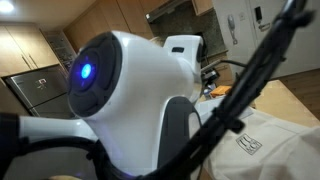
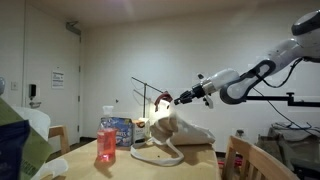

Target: Move the blue box forward then move the beige box forward then move the white box forward then move the white bag to the right and put it upright

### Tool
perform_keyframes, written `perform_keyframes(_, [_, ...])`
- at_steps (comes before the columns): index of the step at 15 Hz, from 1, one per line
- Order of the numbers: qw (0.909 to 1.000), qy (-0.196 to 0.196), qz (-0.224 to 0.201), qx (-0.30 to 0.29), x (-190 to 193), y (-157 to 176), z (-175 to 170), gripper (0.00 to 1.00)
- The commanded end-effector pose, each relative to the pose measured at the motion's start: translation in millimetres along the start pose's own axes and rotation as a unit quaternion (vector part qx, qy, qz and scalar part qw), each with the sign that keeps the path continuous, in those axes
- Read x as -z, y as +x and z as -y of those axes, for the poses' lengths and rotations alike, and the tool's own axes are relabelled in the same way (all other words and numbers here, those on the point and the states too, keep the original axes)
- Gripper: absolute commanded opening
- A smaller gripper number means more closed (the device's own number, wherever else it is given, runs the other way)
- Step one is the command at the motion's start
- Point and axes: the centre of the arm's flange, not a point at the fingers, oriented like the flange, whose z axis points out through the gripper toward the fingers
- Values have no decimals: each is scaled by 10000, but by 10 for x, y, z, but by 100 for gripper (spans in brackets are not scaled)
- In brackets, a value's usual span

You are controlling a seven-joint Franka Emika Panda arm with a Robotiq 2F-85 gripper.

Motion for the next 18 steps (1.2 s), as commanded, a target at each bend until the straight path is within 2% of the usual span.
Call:
perform_keyframes(1, [9956,-577,725,-110,-119,201,32,62])
perform_keyframes(3, [9913,-813,1018,-196,-173,259,-49,77])
perform_keyframes(6, [9886,-825,1240,-211,-265,425,-45,98])
perform_keyframes(9, [9880,-729,1358,-114,-377,539,79,100])
perform_keyframes(13, [9924,-111,1178,329,-522,708,513,100])
perform_keyframes(16, [9885,149,1206,905,-608,965,1010,100])
perform_keyframes(18, [9812,260,1245,1452,-681,1169,1370,100])
